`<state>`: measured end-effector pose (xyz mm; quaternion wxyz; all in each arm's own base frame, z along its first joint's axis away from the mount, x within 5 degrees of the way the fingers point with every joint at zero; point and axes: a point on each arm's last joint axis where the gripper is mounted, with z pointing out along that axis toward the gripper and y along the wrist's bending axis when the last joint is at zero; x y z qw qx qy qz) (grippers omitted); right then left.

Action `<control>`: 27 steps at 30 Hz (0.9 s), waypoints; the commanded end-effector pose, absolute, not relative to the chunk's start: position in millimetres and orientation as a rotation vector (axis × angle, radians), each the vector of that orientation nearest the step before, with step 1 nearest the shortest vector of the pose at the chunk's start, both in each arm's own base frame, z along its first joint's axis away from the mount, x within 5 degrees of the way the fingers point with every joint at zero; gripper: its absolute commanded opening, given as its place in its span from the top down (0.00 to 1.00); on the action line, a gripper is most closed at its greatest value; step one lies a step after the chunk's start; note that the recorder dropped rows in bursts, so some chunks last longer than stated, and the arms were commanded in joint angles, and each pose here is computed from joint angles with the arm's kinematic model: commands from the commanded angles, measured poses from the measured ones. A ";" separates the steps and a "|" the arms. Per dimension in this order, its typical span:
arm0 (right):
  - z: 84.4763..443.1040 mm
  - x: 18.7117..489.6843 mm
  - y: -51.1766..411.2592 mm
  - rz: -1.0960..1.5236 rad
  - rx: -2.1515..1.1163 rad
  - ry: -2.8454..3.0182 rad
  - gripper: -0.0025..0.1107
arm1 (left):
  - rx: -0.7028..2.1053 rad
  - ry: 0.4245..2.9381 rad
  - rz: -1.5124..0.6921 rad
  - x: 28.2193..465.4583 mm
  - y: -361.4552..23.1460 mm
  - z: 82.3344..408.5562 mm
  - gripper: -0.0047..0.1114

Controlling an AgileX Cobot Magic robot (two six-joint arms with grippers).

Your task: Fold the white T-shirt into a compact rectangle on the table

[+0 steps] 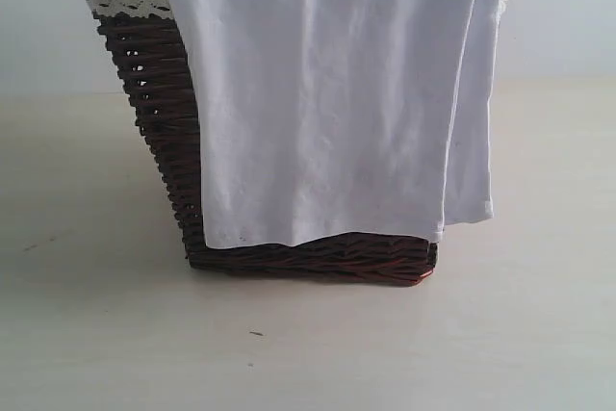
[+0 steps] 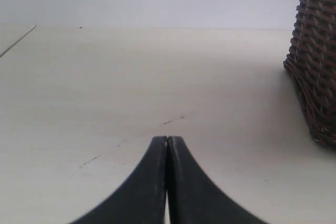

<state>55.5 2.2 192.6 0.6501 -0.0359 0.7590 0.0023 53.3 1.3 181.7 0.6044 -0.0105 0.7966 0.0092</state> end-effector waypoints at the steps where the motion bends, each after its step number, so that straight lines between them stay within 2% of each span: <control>1: 191.6 55.4 2.2 0.002 -0.086 1.719 0.98 | -0.032 1.836 0.014 53.3 1.1 181.4 0.96; 14: 196.0 56.0 2.3 -0.006 -0.094 1.670 0.98 | -0.030 1.836 0.015 53.3 1.1 181.4 0.96; 19: 223.5 54.4 5.1 -0.051 -0.156 1.360 0.98 | -0.030 1.819 0.016 53.7 1.1 182.9 0.96; 22: 239.5 49.4 6.8 -0.037 -0.154 1.176 0.98 | -0.031 1.727 0.019 55.3 1.4 191.1 0.96; 27: 261.2 36.4 9.2 0.325 0.012 0.913 0.98 | -0.033 1.695 0.018 55.7 1.5 193.9 0.96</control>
